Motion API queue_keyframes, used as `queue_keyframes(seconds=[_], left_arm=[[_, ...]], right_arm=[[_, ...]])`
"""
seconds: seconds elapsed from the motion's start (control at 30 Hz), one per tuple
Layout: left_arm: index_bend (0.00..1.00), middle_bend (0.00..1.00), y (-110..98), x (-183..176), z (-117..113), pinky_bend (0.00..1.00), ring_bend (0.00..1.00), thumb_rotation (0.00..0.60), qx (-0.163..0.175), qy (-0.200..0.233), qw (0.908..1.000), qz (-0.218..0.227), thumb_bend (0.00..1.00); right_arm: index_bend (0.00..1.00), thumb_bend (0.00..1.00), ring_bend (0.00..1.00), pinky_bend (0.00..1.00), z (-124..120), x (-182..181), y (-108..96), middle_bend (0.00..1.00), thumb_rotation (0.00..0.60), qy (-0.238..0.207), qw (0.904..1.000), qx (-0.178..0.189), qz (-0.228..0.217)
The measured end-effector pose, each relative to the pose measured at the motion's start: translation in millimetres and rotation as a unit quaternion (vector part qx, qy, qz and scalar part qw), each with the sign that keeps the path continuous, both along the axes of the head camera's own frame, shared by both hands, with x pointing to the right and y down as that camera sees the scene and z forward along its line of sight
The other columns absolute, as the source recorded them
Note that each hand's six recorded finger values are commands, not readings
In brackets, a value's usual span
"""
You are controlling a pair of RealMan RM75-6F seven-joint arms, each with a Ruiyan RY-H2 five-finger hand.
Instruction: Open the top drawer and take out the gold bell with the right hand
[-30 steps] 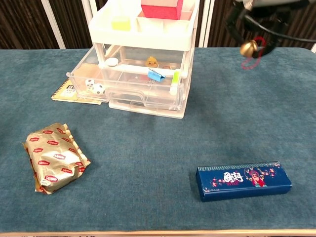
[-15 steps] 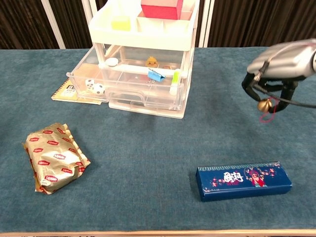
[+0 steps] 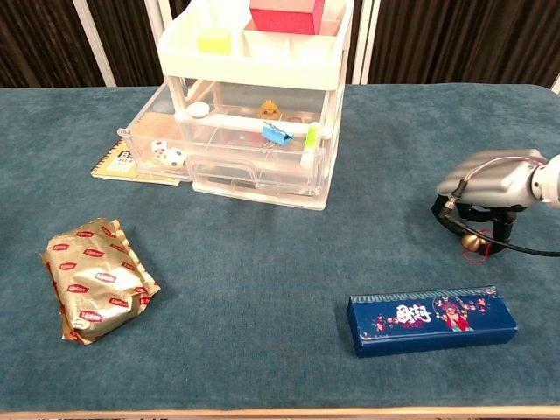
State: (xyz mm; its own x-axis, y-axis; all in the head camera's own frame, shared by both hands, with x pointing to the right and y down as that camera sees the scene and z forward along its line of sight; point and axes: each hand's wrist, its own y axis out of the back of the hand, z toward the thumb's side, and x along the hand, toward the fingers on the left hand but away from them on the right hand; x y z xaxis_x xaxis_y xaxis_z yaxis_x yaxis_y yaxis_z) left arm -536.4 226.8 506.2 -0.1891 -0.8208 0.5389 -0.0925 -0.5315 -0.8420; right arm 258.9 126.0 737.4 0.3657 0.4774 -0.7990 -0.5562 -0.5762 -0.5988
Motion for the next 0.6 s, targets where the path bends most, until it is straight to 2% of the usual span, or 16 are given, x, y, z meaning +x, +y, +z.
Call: queue_keyframes(seconds=[0.4, 0.6], left_arm=[[0.12, 0.0, 0.3, -0.2, 0.9, 0.3, 0.02, 0.6, -0.002, -0.001, 1.0, 0.0, 0.26], [0.12, 0.0, 0.5, -0.1, 1.2, 0.3, 0.02, 0.6, -0.003, -0.001, 1.0, 0.0, 0.26]], right_arm=[[0.6, 0.27, 0.99, 1.0, 1.8, 0.0, -0.9, 0.87, 0.6, 0.002, 1.0, 0.006, 0.0], [0.52, 0.26, 0.99, 1.0, -4.2, -1.0, -4.7, 0.87, 0.6, -0.001, 0.9999, 0.013, 0.003]])
